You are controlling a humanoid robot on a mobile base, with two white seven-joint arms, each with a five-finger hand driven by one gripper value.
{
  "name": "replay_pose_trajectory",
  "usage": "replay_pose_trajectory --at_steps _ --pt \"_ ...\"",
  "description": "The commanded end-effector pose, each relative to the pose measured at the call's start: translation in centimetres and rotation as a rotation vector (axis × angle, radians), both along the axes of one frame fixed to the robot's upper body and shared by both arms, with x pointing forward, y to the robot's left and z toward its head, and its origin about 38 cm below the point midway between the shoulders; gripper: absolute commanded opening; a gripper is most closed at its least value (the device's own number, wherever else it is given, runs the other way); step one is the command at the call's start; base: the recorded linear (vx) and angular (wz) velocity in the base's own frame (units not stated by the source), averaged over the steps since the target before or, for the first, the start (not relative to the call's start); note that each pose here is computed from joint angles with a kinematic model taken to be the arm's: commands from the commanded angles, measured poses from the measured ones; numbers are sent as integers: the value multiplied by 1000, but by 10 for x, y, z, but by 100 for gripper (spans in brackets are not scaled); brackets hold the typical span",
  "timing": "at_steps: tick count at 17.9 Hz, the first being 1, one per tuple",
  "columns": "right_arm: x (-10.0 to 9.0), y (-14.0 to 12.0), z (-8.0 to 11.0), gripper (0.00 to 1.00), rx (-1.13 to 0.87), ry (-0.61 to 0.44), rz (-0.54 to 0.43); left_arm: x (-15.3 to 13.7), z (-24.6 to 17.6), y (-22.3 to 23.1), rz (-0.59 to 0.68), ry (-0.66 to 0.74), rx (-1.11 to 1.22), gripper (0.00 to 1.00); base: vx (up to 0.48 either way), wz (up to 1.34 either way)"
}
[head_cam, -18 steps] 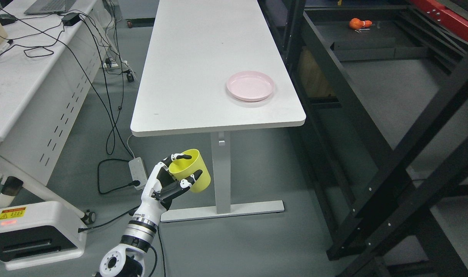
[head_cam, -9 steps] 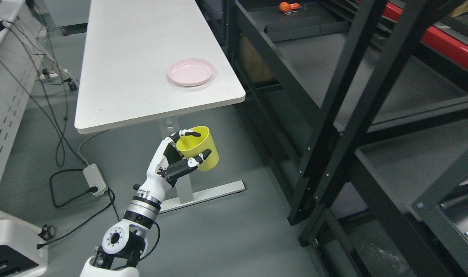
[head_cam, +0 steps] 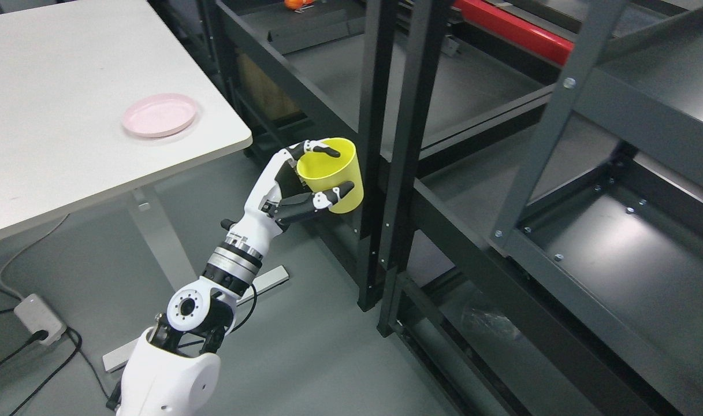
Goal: Place yellow IKEA cup on middle right shelf
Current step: 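Raise the cup with the left hand up onto the shelf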
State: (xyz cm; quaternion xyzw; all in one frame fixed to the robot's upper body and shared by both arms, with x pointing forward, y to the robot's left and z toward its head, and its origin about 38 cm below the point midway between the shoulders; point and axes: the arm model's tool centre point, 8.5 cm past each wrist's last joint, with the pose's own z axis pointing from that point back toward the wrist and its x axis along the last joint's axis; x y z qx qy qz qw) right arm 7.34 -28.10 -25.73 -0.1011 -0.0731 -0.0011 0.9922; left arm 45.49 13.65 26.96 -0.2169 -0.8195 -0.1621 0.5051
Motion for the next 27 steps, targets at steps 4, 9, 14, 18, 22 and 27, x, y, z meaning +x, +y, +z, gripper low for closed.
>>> replay_pose_trajectory --at_steps 4,9,14,18,22,27 --pt "-9 -10 0 99 -12 14 -8 -46 4 -102 -288 -65 129 2 -60 -518" --pt "-9 -10 0 99 -12 14 -8 -76 6 -129 -393 -103 154 2 -55 -519" --pt "-9 -10 0 99 -12 14 -8 -89 25 -151 -454 -159 145 2 -47 -477" --pt "-9 -10 0 99 -12 14 -8 -102 60 -177 -525 -259 146 2 -35 -202" --pt "-9 -10 0 99 -12 14 -8 -102 92 -180 -532 -354 149 2 1 -121" --pt "-9 -10 0 99 -12 14 -8 -102 137 -178 -524 -472 149 1 6 -150"
